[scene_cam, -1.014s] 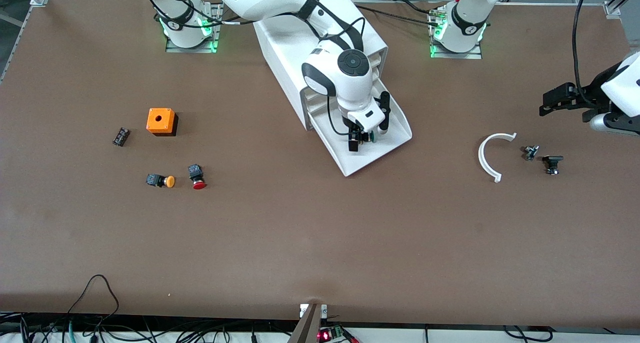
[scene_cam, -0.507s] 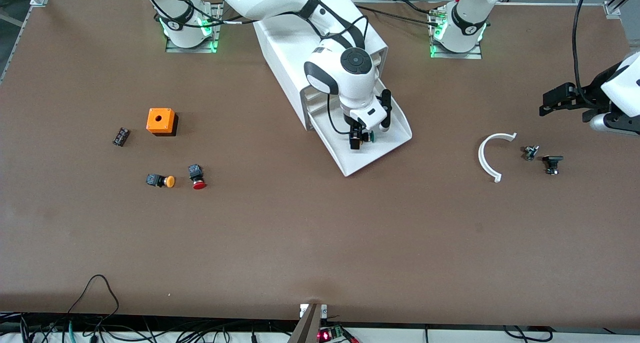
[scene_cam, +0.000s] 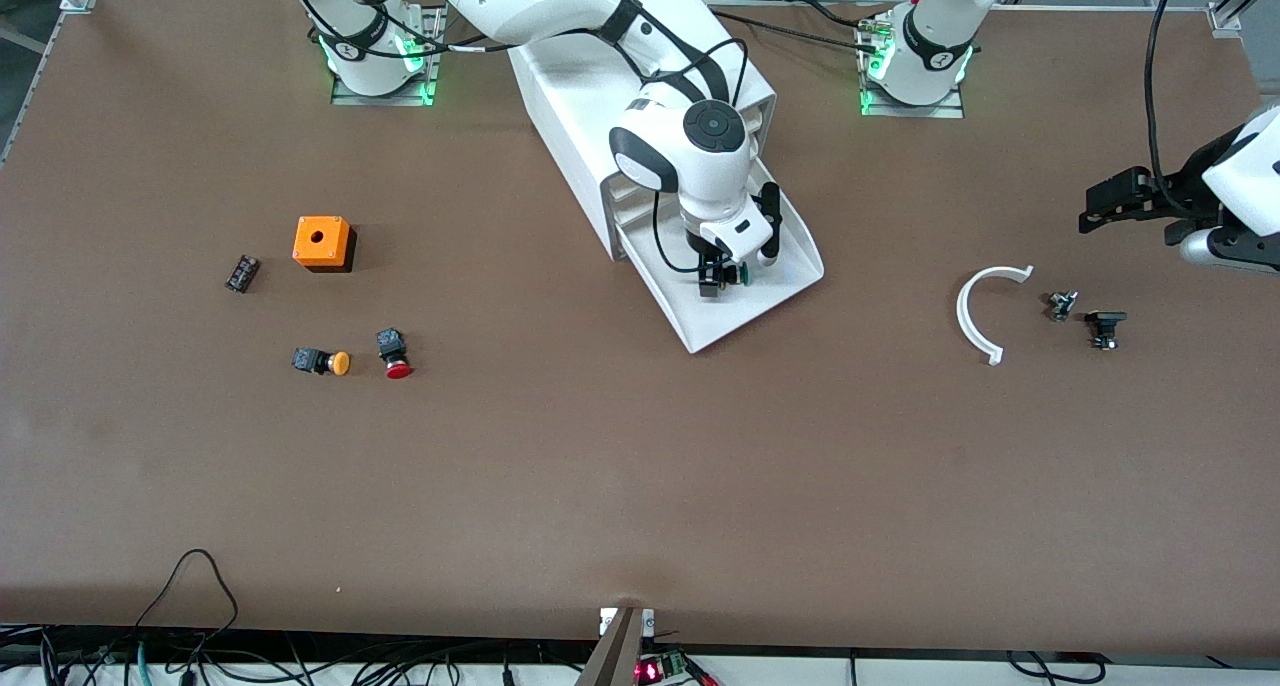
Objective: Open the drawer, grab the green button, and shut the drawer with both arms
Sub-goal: 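Lift the green button out of the drawer with the right gripper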
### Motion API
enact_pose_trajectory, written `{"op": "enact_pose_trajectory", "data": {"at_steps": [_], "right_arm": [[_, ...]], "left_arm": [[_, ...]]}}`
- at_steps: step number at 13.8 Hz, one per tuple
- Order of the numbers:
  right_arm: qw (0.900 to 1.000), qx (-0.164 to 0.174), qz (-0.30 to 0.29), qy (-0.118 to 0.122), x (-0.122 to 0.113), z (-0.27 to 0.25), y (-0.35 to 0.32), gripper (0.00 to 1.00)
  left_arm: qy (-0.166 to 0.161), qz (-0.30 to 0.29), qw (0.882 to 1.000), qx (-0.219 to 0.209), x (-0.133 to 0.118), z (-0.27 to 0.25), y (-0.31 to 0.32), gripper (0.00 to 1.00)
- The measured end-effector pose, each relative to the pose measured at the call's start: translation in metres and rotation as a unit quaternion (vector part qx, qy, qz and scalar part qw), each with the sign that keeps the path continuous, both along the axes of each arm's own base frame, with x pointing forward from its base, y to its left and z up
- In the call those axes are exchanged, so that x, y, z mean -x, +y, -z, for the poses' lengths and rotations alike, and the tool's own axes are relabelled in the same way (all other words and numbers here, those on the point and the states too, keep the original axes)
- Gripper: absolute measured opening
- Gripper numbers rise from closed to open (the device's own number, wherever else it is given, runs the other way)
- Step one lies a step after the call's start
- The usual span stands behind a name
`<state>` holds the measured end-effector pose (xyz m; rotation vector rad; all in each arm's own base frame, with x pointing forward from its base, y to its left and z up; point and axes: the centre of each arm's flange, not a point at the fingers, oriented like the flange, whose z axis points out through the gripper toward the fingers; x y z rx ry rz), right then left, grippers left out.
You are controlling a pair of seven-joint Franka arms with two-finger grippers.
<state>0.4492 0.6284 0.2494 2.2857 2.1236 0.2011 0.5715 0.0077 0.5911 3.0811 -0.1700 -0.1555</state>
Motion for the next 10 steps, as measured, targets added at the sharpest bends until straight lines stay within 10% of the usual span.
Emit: {"op": "enact_pose_trajectory", "data": {"at_steps": [3,10], "right_arm": [[1.0,-0.002,-0.004,-0.004,0.002,-0.004,0.004,0.41],[0.999,-0.029,0.035,-0.026,0.003,-0.043,0.015,0.41]], "left_arm": [[0.004,-0.005,1.0,0.001,-0.002,0.004,0.006,1.0],[0.004,-0.007,1.0,0.001,-0.002,0.005,0.008,1.0]]}}
